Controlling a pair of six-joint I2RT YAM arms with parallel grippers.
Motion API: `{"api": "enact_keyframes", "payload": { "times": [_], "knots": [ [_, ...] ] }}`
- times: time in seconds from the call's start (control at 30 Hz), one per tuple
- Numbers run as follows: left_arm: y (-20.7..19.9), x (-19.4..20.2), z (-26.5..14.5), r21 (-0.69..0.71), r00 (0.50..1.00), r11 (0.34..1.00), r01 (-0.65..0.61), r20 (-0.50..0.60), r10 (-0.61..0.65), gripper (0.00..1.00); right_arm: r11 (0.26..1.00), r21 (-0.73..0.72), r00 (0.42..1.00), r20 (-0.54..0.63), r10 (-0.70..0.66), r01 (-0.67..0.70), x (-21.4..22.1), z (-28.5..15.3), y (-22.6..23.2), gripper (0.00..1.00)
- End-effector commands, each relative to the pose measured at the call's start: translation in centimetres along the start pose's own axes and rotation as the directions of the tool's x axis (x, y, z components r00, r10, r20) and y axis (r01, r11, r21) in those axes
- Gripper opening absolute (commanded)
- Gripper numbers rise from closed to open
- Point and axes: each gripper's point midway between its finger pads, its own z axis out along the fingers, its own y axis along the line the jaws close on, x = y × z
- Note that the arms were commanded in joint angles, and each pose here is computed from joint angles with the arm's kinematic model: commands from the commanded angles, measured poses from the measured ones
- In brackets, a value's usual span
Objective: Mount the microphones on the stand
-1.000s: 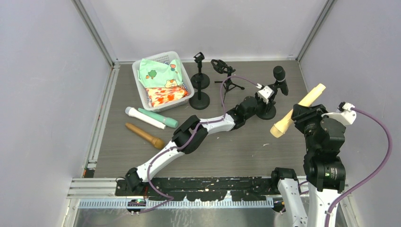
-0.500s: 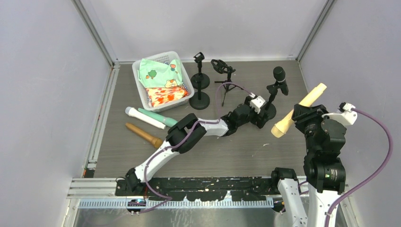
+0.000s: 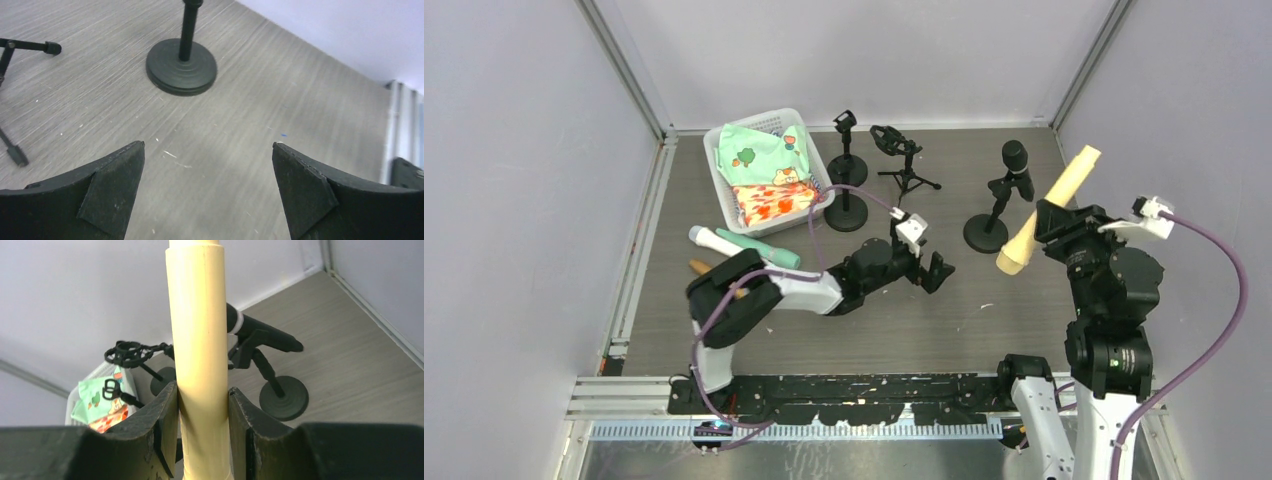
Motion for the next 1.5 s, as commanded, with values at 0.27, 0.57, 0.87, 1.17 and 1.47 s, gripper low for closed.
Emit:
{"api": "enact_keyframes", "payload": {
  "times": [0.27, 0.57, 0.87, 1.17, 1.47],
  "knots": [
    [-1.2, -12.0, -12.2, -0.065, 1.0, 0.998, 0.018, 0.02, -0.017, 1.0, 0.882, -0.467, 0.998, 0.039, -0.054, 0.066, -1.3, 4.2, 9.1, 0.01],
    [4.0, -21.5, -20.5, -0.202, 0.993, 0.973, 0.11, 0.056, -0.101, 1.0, 0.628, -0.613, 0.86, 0.184, -0.476, 0.479, 4.8, 4.8, 18.2, 0.01],
    [4.1, -28.5, -30.3, -0.319, 0.995, 0.947, -0.044, 0.07, 0.07, 1.0, -0.044, -0.498, 0.313, 0.609, -0.728, 0.866, 10.8, 3.2, 23.6, 0.01],
    [1.2, -28.0, -31.4, -0.187, 0.995, 0.979, -0.081, -0.07, 0.069, 1.0, -0.42, -0.277, -0.051, 0.782, -0.621, 0.864, 11.4, 2.0, 25.2, 0.01],
    [-0.2, -27.9, -28.2, -0.04, 0.974, 0.991, -0.128, -0.195, 0.118, 0.99, -0.565, -0.199, -0.131, 0.862, -0.49, 0.801, 11.8, -2.3, 27.4, 0.01]
  ]
}}
